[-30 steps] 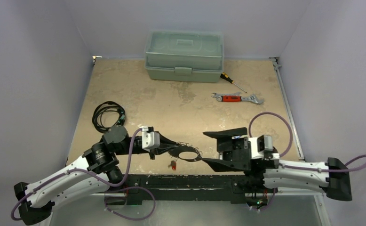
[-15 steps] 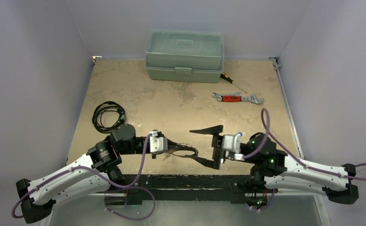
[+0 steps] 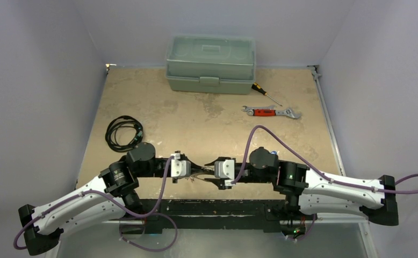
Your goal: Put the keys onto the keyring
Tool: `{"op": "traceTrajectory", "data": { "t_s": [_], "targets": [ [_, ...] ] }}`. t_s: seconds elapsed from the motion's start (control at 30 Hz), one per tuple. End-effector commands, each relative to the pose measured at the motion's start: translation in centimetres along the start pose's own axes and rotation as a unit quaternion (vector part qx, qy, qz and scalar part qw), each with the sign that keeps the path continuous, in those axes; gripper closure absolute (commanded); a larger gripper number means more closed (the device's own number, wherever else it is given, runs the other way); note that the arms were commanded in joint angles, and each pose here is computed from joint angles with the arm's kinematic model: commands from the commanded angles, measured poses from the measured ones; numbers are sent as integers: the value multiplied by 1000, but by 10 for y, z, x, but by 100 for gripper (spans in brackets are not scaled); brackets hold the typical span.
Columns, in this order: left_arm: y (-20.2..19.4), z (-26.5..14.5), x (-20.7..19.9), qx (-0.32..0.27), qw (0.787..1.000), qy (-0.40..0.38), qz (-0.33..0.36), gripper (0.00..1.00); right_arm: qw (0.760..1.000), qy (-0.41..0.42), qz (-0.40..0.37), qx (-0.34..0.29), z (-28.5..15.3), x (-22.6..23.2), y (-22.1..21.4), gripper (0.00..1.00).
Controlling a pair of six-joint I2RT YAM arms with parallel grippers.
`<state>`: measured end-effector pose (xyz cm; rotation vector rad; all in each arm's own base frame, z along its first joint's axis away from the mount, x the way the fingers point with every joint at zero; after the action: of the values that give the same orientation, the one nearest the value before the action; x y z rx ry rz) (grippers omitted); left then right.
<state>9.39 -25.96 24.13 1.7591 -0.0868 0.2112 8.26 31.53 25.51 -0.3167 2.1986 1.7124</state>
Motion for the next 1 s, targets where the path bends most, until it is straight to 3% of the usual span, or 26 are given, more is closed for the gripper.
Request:
{"op": "traceTrajectory", "data": {
  "t_s": [0.0,0.1,0.23,0.33,0.4,0.63,0.77,0.97],
  "targets": [
    [14,0,-2,-29,999,-9,22,100,1000,-9,-15,-16,0,-9,17,55],
    [14,-1,-2,-31,999,-10,22,100,1000,-12,-16,-9,2,-10,14,58],
    [14,-1,-3,-32,999,-12,21,100,1000,-12,-17,-5,4,-10,12,68],
    [14,-1,-3,-32,999,-11,21,100,1000,-13,-18,-8,4,-10,13,81],
    [14,-1,-4,-32,999,-12,21,100,1000,-11,-19,-8,4,-10,13,98],
    [15,-4,3,-34,999,11,24,99,999,-14,-30,-1,2,-11,9,100],
    [21,-10,7,-45,998,29,27,70,999,-35,-26,-20,-2,-16,15,100],
    [39,-26,11,-88,993,63,42,47,991,-102,-13,-90,-21,-34,38,100]
  ]
}}
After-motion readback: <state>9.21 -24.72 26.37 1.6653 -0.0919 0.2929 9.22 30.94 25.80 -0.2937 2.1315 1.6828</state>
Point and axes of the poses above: each gripper's point midway between its finger pads, its own z axis out along the fingers, its own x axis along the line the jaws close on, y = z × x, the point moved 1 cm from there along -z, back along the fingers, and after that the axes turned 2 degrees about -z, right-handed, at the moved point
